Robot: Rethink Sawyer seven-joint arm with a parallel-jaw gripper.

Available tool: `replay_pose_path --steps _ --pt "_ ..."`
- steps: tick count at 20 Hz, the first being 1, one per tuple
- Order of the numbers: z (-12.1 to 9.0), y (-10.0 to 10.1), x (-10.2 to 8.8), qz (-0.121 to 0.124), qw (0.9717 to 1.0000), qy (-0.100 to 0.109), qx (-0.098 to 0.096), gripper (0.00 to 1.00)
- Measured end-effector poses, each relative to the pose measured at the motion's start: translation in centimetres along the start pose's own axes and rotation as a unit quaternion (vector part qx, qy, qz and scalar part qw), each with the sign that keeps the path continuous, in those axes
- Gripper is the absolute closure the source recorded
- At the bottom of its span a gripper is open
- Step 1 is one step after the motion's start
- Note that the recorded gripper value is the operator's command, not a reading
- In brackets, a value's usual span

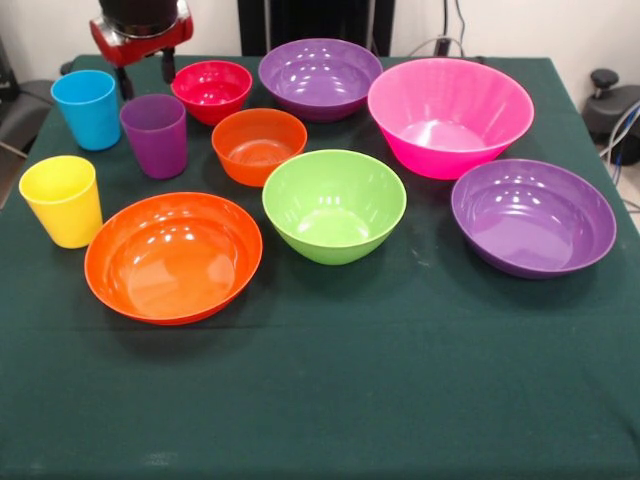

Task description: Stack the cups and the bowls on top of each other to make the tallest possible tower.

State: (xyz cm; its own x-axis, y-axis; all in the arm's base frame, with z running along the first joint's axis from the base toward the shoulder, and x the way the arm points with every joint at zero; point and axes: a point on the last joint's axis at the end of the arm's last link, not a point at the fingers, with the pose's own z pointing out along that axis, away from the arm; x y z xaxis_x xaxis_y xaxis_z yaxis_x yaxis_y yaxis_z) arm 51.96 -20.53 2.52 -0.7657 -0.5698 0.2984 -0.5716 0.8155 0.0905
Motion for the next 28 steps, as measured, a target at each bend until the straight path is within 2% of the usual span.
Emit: replay_pose_path --steps 8,16,28 --pt "0.7 0.4 -0.5 -0.004 1.0 0.0 -0.006 0.0" --pt "0.7 -0.9 -1.3 0.003 1.0 -0.003 -0.001 0.0" --pt "-0.2 -0.9 -3.1 -0.006 0.9999 -0.005 0.012 0.0"
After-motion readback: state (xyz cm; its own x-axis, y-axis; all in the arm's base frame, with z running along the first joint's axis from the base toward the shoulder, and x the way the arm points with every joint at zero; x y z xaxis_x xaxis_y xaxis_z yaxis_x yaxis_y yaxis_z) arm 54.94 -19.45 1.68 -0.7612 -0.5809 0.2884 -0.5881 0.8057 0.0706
